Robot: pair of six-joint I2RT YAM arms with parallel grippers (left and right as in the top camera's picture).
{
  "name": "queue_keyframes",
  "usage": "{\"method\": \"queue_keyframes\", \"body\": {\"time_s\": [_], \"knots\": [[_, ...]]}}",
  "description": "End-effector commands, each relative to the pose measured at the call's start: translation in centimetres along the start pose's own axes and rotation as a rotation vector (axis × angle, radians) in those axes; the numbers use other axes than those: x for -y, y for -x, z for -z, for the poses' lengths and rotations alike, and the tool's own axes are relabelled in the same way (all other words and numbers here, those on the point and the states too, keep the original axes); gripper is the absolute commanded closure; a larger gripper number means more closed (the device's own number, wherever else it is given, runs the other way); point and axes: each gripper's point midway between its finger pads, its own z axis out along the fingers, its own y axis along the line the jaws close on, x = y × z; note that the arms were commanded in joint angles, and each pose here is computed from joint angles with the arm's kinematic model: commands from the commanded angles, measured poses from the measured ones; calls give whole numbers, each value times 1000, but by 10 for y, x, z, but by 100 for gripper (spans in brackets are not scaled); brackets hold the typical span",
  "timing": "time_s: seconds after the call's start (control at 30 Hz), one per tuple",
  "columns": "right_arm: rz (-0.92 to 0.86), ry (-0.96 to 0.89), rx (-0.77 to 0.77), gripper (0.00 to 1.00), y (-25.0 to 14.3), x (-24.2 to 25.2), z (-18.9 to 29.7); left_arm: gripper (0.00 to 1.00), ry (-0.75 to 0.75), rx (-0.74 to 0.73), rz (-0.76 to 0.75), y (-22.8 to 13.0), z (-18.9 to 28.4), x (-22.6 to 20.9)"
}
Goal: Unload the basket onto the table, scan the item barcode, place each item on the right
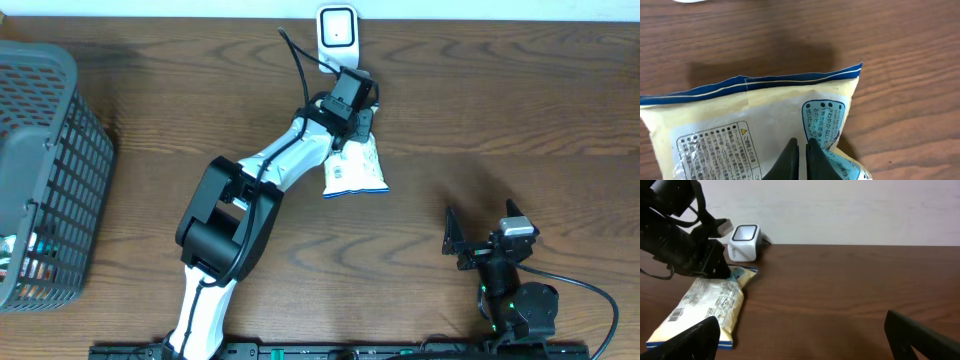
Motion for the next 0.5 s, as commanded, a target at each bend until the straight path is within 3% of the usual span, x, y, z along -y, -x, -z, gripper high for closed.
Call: {"method": "queue_keyframes", "body": {"time_s": [0.0, 0.17, 0.3, 0.47], "knots": [[-11, -14, -7, 1, -2, 3, 0, 93, -40, 37, -66, 15, 20, 12], [-11, -14, -7, 1, -2, 3, 0, 91, -60, 128, -67, 47, 59, 17], [-11, -14, -7, 1, -2, 3, 0, 72, -64, 187, -76, 68, 96, 16], [-11, -14, -7, 1, -2, 3, 0, 36, -30, 285, -237, 96, 155, 2]]}}
